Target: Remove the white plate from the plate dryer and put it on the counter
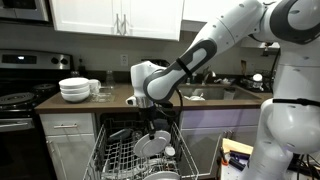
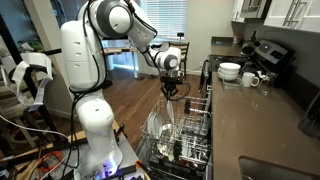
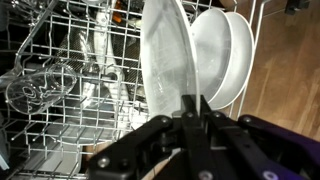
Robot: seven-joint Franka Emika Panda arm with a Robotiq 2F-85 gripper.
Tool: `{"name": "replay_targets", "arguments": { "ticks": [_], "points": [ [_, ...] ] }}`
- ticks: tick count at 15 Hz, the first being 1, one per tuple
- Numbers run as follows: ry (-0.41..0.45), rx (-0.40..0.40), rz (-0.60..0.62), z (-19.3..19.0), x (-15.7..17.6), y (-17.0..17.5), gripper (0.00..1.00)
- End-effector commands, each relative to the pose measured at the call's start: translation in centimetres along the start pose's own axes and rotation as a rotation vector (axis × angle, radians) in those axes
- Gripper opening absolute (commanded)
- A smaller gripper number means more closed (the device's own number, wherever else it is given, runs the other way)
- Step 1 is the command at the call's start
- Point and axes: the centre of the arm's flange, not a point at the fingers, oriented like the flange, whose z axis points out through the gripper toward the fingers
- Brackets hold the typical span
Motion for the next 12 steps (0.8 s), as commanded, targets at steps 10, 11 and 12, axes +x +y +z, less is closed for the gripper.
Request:
{"name": "replay_targets", "arguments": {
  "ticks": [10, 11, 12],
  "points": [
    [-0.037, -0.315, 0.092, -2.7, -0.3, -3.8, 0.03],
    [-0.04, -0.348, 0.115, -2.7, -0.2, -3.9, 0.02],
    [-0.043, -0.371, 0.13, -2.6, -0.2, -4.0, 0.03]
  ]
}}
